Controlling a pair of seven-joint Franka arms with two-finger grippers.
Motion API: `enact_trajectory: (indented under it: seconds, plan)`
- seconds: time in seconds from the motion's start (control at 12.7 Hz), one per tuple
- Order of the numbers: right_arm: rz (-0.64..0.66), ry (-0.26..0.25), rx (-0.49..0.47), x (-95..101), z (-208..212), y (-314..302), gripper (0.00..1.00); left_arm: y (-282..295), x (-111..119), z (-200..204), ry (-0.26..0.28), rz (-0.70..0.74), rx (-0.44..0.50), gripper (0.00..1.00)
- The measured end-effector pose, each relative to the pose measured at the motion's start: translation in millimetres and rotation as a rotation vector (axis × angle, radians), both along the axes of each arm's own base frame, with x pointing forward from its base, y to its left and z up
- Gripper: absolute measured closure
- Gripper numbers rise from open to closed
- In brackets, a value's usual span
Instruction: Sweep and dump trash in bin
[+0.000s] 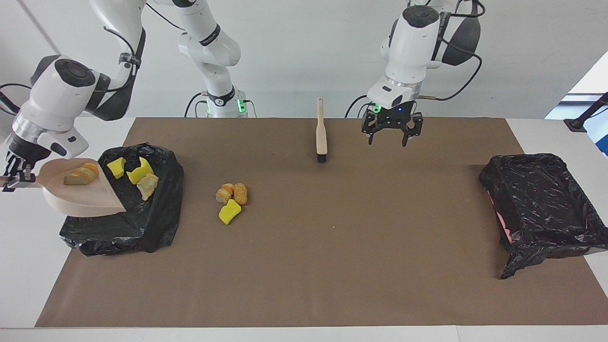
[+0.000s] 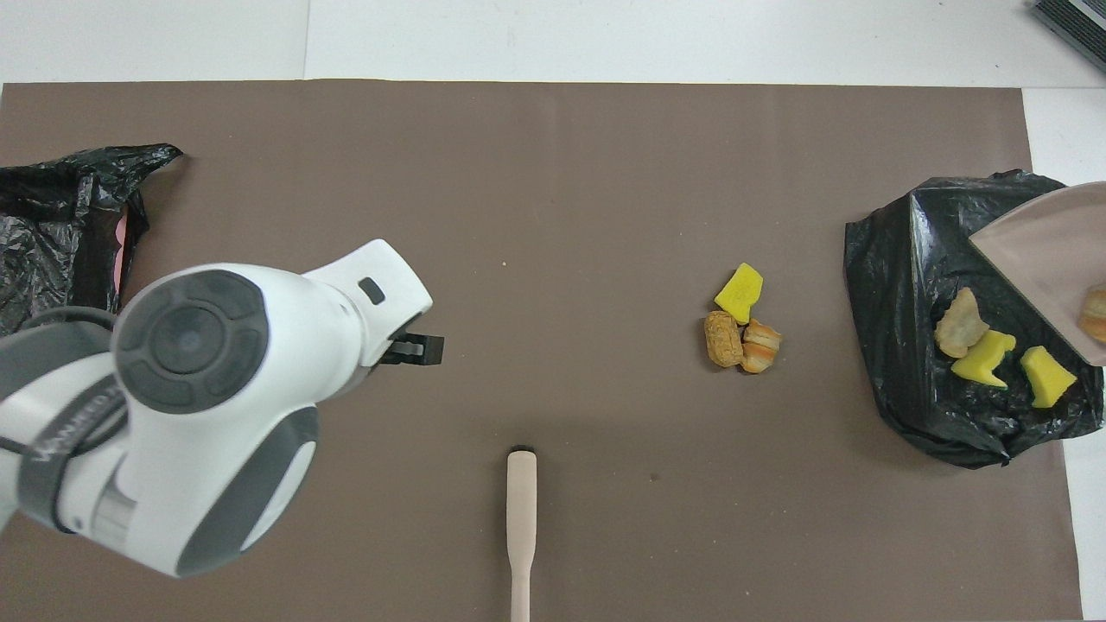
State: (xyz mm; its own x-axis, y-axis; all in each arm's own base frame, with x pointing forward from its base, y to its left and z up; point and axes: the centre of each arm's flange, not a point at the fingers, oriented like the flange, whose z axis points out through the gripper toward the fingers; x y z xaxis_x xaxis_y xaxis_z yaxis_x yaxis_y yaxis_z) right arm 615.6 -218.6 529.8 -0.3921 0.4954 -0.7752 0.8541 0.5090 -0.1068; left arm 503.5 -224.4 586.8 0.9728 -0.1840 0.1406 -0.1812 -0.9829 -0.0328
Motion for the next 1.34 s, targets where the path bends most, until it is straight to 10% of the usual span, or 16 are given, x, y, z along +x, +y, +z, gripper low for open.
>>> enact_trajectory:
  seconds: [0.47, 0.79, 1.34]
  plan:
    - [0.026, 0.033, -0.051, -2.9, 6.4, -2.1, 0.68, 100.9, 9.5, 107.5, 0.011, 0.007, 0.025, 0.00]
    - [0.070, 0.003, -0.240, 1.4, 13.6, 15.5, 0.68, 136.6, 18.4, 107.0, 0.069, 0.026, -0.011, 0.00]
    - [0.089, -0.014, -0.281, -13.6, 20.0, 22.6, 0.68, 156.7, 12.4, 112.0, 0.091, 0.033, -0.011, 0.00]
